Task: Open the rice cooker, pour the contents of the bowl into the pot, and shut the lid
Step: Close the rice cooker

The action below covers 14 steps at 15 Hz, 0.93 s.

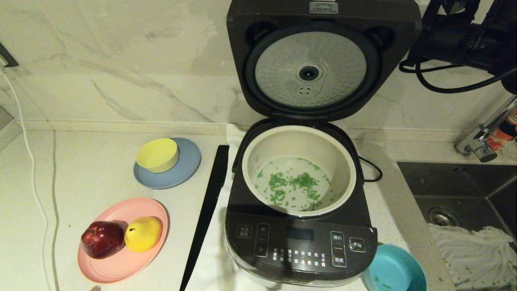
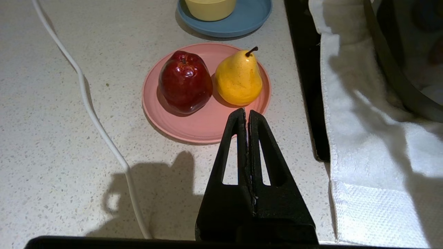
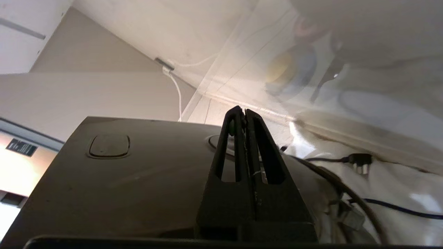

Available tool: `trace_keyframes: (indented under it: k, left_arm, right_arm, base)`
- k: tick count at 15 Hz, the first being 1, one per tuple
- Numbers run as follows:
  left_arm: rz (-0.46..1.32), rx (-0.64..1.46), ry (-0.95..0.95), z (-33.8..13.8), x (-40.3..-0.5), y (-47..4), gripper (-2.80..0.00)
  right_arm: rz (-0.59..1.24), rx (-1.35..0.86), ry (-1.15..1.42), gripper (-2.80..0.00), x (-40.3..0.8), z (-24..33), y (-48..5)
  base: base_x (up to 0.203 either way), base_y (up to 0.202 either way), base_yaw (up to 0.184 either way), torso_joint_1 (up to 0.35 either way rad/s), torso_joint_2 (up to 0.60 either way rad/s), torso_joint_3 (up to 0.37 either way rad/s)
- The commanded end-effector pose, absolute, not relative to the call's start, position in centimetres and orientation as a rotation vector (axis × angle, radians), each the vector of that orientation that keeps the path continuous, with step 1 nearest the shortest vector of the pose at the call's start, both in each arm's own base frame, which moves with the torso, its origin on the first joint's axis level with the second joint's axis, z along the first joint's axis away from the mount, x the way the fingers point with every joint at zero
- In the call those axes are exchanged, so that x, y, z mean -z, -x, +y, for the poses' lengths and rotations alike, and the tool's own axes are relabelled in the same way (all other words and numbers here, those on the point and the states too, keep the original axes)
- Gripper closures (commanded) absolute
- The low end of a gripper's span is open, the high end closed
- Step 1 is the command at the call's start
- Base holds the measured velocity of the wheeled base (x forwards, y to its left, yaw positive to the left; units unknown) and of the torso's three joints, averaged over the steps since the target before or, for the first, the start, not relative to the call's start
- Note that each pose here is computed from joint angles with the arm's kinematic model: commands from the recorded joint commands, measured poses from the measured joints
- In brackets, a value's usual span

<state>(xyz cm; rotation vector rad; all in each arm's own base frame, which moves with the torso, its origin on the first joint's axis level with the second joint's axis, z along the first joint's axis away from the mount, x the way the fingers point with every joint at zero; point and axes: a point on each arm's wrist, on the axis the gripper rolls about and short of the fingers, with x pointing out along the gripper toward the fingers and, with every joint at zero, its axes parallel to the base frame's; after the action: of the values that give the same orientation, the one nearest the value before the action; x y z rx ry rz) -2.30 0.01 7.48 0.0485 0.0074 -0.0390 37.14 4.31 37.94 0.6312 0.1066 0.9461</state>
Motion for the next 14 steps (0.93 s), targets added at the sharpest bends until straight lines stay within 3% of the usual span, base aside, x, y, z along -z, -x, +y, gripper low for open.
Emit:
trace_keyframes:
  k: [1,5,14]
  left_arm:
    - [0.007,0.039,-0.049,0.0,-7.5,2.3,0.0]
    - [0.007,0.039,-0.049,0.0,-7.5,2.3,0.0]
    - [0.007,0.039,-0.049,0.0,-7.5,2.3,0.0]
  right_arm:
    - [0.111,-0.973,-0.63,0.0,-38.6,4.9,-36.1]
    - [0.16,-0.998,-0.641,0.0,-39.0,5.7,-34.1]
    - [0.346,-1.028,-0.687,0.0,-35.4,6.4,-27.4]
  base:
    - [0.0,0.0,0.0,0.0,0.0,0.0]
    - [0.0,0.0,0.0,0.0,0.0,0.0]
    - [0.0,0.0,0.0,0.0,0.0,0.0]
